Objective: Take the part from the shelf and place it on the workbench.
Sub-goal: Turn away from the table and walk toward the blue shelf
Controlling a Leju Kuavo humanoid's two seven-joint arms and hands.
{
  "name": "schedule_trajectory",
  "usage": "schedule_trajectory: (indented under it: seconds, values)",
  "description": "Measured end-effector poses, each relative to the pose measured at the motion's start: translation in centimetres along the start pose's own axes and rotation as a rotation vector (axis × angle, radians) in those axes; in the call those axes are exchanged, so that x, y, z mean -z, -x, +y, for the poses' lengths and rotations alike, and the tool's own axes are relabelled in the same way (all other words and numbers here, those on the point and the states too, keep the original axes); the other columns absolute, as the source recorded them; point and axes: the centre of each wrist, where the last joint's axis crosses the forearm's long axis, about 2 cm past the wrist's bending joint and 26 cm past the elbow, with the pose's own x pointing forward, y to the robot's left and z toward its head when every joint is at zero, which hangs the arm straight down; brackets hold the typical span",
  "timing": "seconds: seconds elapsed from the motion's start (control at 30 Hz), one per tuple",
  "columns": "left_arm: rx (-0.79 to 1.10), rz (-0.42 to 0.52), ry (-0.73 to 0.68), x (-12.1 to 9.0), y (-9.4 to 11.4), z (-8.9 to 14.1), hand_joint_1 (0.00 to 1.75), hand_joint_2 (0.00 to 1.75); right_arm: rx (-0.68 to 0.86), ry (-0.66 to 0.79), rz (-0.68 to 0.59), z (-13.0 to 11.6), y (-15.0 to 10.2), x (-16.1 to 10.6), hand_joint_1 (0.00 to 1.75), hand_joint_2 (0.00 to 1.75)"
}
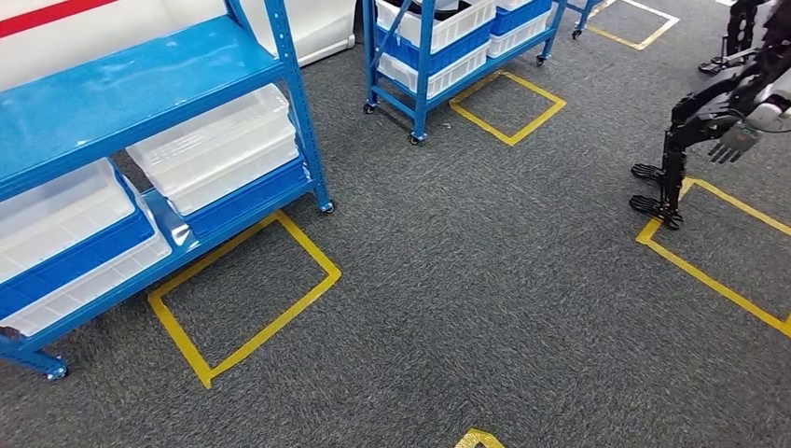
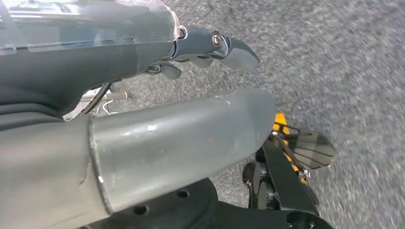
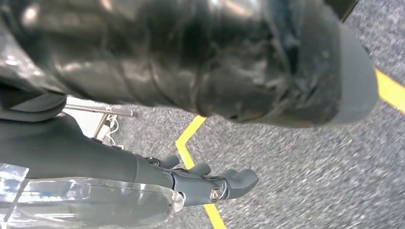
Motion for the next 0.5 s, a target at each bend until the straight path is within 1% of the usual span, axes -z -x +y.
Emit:
schedule_trajectory:
  seconds: [0.27,0.5]
  values:
    - [0.003,0.004,-0.002,-0.16,0.64,0.28,0.0,0.0,-0.001,-0.005,-0.009,-0.04,-0.42,0.01,0.0,0.0]
    - [0.006,0.004,-0.001,-0.17,0.67,0.27,0.0,0.0,-0.003,-0.003,-0.003,-0.15,-0.12,0.02,0.0,0.0]
